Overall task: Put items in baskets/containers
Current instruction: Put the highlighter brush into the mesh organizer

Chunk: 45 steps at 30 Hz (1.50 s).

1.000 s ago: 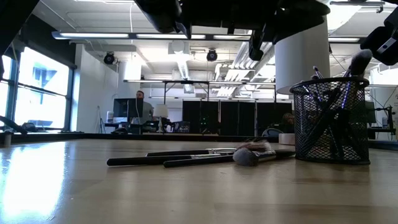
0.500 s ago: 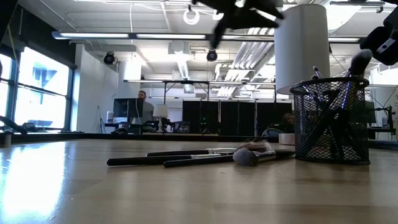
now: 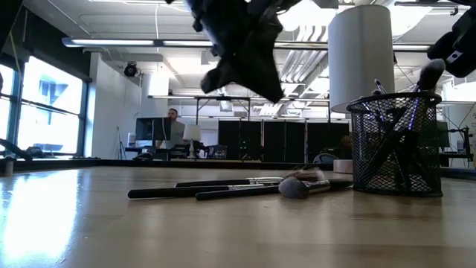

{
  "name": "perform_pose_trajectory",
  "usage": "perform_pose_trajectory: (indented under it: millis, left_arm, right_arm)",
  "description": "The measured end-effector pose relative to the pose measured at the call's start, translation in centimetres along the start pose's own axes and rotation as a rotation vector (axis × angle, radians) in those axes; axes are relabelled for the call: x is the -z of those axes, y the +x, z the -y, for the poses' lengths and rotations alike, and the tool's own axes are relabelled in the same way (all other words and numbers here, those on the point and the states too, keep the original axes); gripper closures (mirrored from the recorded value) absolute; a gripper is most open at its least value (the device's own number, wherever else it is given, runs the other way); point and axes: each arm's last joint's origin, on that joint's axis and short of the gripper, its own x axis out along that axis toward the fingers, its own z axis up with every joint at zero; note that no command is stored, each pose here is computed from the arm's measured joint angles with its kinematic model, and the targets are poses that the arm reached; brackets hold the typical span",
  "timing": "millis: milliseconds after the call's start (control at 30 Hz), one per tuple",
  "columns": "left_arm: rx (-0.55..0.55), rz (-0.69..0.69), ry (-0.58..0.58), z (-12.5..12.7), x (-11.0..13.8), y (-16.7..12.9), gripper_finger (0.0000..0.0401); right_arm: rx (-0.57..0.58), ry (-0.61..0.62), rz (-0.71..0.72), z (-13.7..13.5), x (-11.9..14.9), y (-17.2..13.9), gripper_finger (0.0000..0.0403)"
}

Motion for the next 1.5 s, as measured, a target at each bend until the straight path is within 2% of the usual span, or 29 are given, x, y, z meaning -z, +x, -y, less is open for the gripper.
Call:
perform_pose_trajectory:
  millis: [233, 333, 467, 833, 1033, 1133, 1367, 1500]
  left_arm:
    - [0.015, -0.072, 0.026, 0.4, 1.1, 1.3, 0.0362]
    - [-0.043, -0.107, 0.047, 0.2, 2.3, 2.0, 0.0362]
    - [-0.003, -0.070, 0.049, 1.3, 2.3, 1.4, 0.0362]
    - [-0.072, -0.025, 0.062, 2.0, 3.3, 1.3, 0.0362]
    - [-0.111, -0.055, 0.124, 1.4, 4.2, 3.2, 0.0362]
    - [-0.020, -0.029, 0.151, 2.2, 3.6, 3.2, 0.0362]
    - [0.025, 0.001, 0.284, 2.6, 3.4, 3.4, 0.0354]
    - [-0.028, 0.015, 0.339, 2.3, 3.5, 3.5, 0.0334]
  right_arm:
    - [0.023, 0.028, 0.021, 0.1, -0.1, 0.0, 0.0391]
    - [0.036, 0.048, 0.035, 0.1, -0.1, 0.0, 0.0391]
    - [0.045, 0.059, 0.045, 0.1, -0.1, 0.0, 0.0391]
    - [0.054, 0.070, 0.066, 0.1, -0.2, 0.0, 0.0391]
    - [0.067, 0.106, 0.081, 0.2, -0.3, 0.0, 0.0391]
    - [0.067, 0.106, 0.081, 0.2, -0.3, 0.0, 0.0391]
    - [0.069, 0.116, 0.084, 0.2, -0.3, 0.0, 0.0391]
    - [0.087, 0.152, 0.100, 0.3, -0.3, 0.0, 0.0391]
